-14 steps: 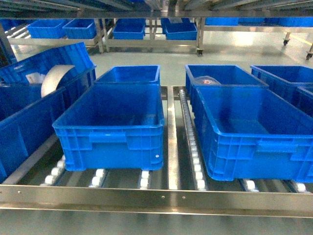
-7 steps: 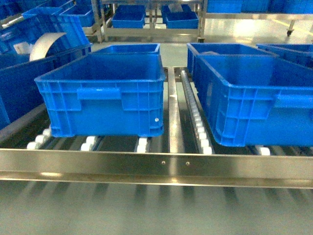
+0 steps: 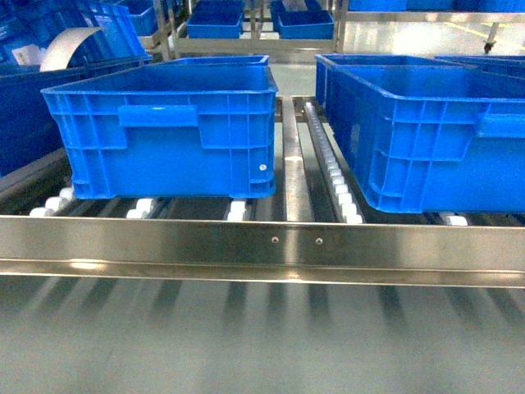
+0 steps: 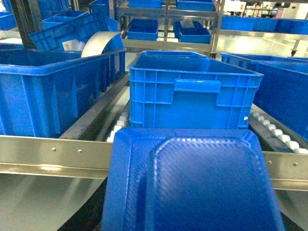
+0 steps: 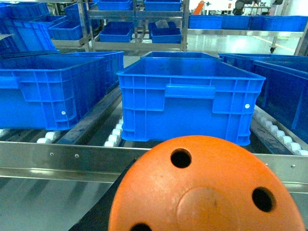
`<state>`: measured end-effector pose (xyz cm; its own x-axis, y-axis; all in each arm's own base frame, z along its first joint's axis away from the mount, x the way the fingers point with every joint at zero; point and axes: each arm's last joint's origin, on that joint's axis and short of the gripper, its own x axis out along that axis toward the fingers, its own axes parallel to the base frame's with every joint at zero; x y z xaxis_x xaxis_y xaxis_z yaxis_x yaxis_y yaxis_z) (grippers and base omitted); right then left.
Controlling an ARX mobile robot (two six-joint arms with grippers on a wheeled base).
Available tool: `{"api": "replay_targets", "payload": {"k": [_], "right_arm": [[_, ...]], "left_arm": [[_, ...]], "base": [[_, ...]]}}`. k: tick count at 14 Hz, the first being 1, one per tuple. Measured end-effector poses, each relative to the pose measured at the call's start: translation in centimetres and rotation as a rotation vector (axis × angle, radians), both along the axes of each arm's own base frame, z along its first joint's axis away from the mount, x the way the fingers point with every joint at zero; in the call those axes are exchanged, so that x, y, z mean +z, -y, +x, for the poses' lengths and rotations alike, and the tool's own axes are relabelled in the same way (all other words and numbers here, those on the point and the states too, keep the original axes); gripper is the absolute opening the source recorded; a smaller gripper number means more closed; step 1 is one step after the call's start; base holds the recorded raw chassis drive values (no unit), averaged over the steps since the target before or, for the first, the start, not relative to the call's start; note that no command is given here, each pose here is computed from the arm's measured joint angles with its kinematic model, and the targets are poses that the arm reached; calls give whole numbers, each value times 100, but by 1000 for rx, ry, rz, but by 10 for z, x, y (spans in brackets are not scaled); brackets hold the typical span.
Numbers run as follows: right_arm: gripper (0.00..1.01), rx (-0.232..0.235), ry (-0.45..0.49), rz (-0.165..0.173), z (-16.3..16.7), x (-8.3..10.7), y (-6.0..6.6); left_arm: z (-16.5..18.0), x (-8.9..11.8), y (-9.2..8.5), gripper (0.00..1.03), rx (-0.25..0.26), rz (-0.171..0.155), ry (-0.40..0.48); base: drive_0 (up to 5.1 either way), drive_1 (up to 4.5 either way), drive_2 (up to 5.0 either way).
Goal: Sort blue parts and orange caps into right shelf containers
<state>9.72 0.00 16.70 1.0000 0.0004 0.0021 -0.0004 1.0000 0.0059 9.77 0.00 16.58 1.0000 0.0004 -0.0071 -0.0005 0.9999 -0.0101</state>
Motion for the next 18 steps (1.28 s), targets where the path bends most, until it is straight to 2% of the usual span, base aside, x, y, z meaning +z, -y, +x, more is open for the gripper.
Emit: {"api": "replay_targets", "payload": {"k": [8, 18], "right_arm": [[43, 0, 0, 0, 0, 0, 0], [43, 0, 0, 0, 0, 0, 0]], "left_arm": [[0, 0, 0, 41, 0, 0, 1], [0, 0, 0, 41, -1, 0, 2]], "base": [[0, 0, 0], [2, 428, -424]]}}
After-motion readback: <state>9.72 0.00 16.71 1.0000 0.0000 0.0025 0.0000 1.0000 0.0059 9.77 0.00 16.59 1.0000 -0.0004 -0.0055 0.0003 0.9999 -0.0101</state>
